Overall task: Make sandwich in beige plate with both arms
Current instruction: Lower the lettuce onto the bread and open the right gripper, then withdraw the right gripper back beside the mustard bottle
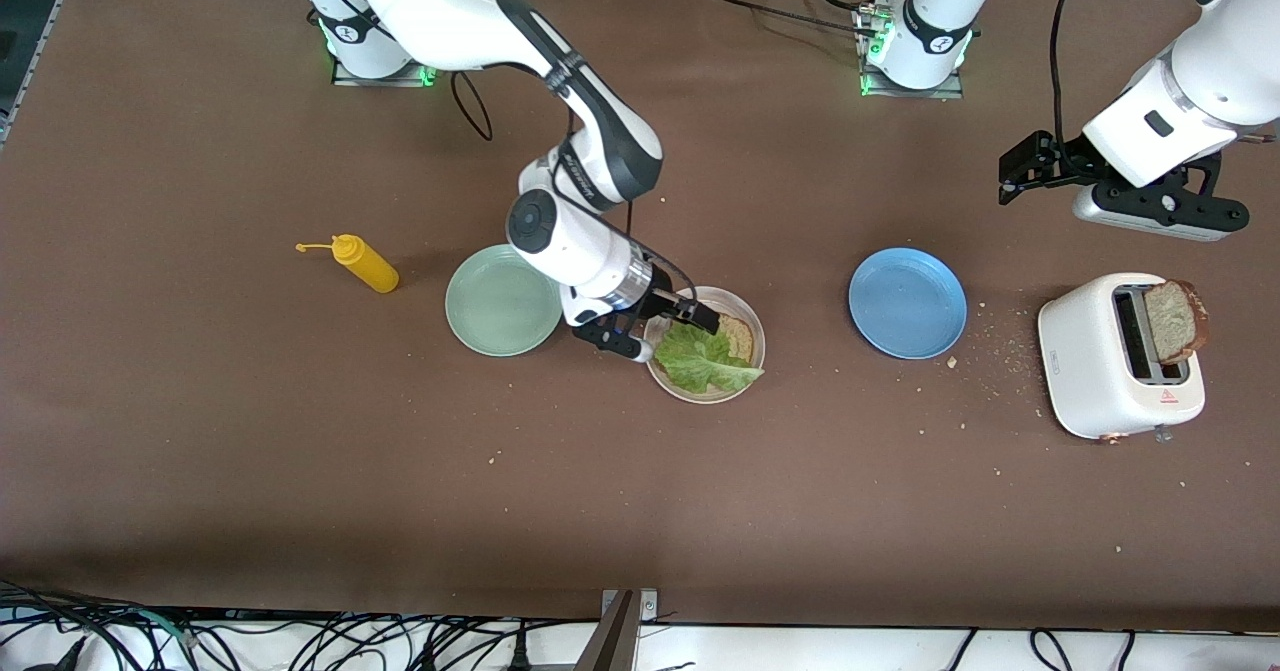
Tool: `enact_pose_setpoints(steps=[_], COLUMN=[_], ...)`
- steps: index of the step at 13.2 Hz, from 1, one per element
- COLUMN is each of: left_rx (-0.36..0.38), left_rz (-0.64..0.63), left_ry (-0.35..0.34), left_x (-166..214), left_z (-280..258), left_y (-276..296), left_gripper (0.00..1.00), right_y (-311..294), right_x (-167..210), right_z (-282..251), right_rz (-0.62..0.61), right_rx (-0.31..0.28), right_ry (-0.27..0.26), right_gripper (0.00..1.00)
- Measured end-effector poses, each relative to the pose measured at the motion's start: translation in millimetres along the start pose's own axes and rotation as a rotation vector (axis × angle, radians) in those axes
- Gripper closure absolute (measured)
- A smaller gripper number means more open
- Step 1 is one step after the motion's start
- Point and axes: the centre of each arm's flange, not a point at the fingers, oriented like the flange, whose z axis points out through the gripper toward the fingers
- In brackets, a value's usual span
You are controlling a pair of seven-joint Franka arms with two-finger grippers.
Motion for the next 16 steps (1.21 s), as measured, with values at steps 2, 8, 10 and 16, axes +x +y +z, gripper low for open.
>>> enact_pose_setpoints(steps=[2,8,10,16], left_rx=[0.000,0.000,0.000,0.000], left_rz=[0.000,0.000,0.000,0.000], left_ry=[0.000,0.000,-0.001,-0.001], left_x=[0,0,0,0], left_z=[0,0,0,0], left_y=[0,0,0,0], left_gripper=[0.00,0.00,0.00,0.00], right_y=[5,55,81,165], right_x=[16,88,118,188], right_z=[-42,-208,-253,-338], right_rz=[-0.052,-0.433,-0.548,-0.688], right_rx=[-0.098,-0.441,-0.500,-0.542], right_ry=[-0.015,0.009,0.026,-0.040], right_gripper=[0.00,0.00,0.00,0.00])
